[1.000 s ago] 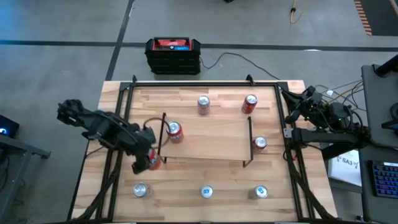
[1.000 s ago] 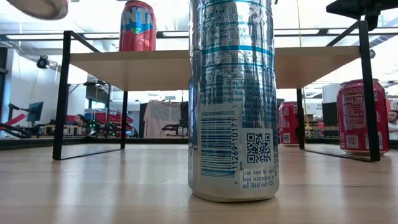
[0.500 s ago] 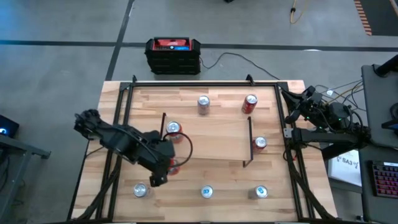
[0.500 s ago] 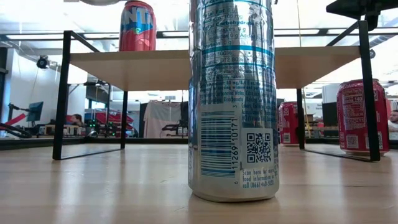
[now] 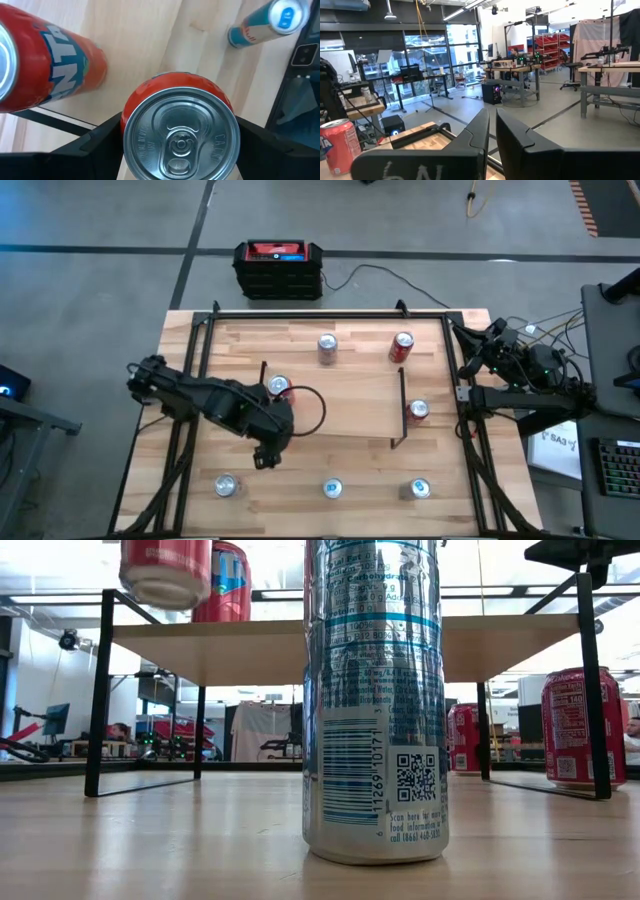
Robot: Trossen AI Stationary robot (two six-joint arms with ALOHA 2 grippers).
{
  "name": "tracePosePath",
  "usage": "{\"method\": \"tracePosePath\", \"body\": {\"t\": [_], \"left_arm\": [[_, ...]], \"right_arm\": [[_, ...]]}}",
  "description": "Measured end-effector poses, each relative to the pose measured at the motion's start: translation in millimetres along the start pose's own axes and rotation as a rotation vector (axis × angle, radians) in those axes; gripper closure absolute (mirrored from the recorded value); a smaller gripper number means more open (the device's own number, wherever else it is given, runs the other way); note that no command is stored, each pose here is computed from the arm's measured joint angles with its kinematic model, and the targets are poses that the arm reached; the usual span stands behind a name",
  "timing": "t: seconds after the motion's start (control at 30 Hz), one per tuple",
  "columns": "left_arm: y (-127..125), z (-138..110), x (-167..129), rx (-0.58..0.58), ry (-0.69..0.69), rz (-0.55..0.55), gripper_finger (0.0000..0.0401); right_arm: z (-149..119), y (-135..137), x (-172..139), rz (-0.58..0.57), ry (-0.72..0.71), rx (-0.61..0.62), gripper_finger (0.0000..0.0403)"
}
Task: Place canned beverage on shelf
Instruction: Put the orange soda can on the shelf
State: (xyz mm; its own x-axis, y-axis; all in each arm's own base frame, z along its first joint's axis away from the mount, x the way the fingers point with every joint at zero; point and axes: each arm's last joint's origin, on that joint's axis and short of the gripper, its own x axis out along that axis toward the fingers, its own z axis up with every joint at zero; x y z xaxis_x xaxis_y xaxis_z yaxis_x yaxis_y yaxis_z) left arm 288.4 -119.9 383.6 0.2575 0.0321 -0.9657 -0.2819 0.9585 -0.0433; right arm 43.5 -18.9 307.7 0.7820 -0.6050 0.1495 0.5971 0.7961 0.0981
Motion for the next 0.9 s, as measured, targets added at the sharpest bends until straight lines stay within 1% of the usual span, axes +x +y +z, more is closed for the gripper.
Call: {"method": "tracePosePath", "body": {"t": [0.2, 0.43, 0.9], "left_arm": [[4.3, 3.2, 2.0, 0.036, 0.013, -0.007, 0.0111], [13.3, 9.9, 3.3, 0.042, 0.007, 0.008, 0.0106], [30.9, 21.5, 5.6, 0.016, 0.011, 0.016, 0.0108]], "right_arm": [[0.1, 0.0, 0.0, 0.0, 0.0, 0.0, 0.038], [0.0, 0.0, 0.0, 0.0, 0.0, 0.0, 0.038], [0.1, 0.0, 0.0, 0.0, 0.0, 0.0, 0.038]]}}
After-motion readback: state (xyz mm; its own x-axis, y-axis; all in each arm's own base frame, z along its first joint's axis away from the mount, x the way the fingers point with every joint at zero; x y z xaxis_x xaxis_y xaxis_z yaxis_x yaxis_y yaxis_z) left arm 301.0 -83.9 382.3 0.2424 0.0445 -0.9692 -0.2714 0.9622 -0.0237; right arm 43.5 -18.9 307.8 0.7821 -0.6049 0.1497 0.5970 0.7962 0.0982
